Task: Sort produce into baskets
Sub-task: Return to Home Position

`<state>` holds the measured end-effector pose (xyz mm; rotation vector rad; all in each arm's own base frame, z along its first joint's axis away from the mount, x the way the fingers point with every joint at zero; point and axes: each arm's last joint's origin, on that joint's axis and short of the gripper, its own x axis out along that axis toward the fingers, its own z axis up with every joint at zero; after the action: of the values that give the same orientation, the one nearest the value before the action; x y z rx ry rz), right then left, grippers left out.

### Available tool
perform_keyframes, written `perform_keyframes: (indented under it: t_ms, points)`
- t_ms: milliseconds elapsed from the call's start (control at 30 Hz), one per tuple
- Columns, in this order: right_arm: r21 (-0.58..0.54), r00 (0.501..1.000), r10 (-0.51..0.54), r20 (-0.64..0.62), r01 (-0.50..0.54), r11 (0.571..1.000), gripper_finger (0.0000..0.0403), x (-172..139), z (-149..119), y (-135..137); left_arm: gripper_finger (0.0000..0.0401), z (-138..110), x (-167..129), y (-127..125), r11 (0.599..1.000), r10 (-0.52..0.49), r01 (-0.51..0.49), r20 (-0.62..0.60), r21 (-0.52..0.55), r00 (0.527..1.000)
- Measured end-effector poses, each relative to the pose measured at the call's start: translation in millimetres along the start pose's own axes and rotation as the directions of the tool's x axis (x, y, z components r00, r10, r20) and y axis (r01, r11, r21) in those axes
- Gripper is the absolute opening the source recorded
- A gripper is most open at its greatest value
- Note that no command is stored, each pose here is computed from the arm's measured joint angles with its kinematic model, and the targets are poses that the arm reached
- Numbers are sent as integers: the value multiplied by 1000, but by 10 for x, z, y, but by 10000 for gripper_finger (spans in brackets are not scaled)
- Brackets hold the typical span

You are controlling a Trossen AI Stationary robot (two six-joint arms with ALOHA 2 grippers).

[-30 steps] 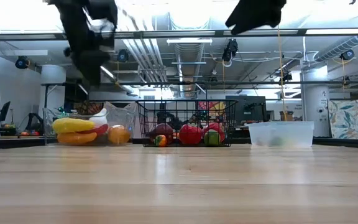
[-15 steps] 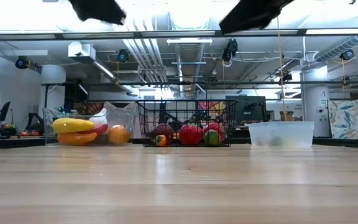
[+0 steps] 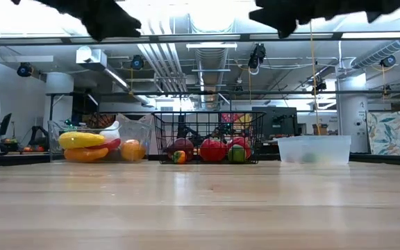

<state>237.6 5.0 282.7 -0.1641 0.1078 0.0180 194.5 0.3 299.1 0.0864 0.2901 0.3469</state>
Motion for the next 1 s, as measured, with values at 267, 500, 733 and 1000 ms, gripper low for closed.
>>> perform_keyframes:
  t_ms: [267,500,733,1000]
  points:
    - [56,995,-28,92,23,998,217,-386,-279,-56,199,-404,-189,275,995,-13,26,138,-93,990]
    - [103,987,-48,154,32,994,217,-644,-361,-52,199,-543,-481,375,988,-2,36,223,-149,975]
    - [113,979,-52,199,29,993,217,-844,-507,-15,199,-687,-770,433,979,0,67,331,-192,944]
    - [130,955,-67,290,30,991,217,-1013,-701,27,199,-987,-805,418,970,-1,97,397,-223,918]
